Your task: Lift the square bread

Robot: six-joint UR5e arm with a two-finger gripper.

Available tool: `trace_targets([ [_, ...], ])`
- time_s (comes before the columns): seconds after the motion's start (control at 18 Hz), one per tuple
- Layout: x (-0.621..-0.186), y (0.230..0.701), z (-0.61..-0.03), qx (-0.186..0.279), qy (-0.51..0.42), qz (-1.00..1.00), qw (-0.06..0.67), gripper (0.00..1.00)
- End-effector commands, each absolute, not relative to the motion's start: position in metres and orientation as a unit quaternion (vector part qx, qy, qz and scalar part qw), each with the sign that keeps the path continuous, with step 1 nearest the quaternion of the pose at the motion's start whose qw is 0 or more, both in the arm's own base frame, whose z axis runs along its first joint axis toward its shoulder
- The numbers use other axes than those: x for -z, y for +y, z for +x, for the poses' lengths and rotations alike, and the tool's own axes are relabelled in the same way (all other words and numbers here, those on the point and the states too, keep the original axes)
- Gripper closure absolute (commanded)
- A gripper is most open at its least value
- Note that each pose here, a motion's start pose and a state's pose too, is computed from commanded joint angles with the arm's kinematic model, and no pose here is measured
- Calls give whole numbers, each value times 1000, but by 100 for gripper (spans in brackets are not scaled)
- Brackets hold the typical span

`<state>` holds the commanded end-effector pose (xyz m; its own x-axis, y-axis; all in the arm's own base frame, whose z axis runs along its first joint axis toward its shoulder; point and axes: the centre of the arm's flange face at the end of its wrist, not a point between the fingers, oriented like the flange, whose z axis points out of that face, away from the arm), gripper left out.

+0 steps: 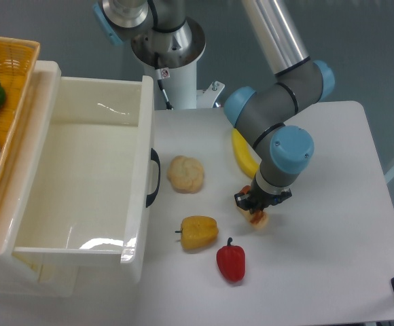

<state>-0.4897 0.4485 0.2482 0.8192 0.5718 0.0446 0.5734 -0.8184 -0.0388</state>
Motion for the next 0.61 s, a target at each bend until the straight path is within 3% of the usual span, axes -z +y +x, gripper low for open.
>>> trace_targets([
  [0.61, -312, 471, -447, -31, -128, -990, 46, 75],
])
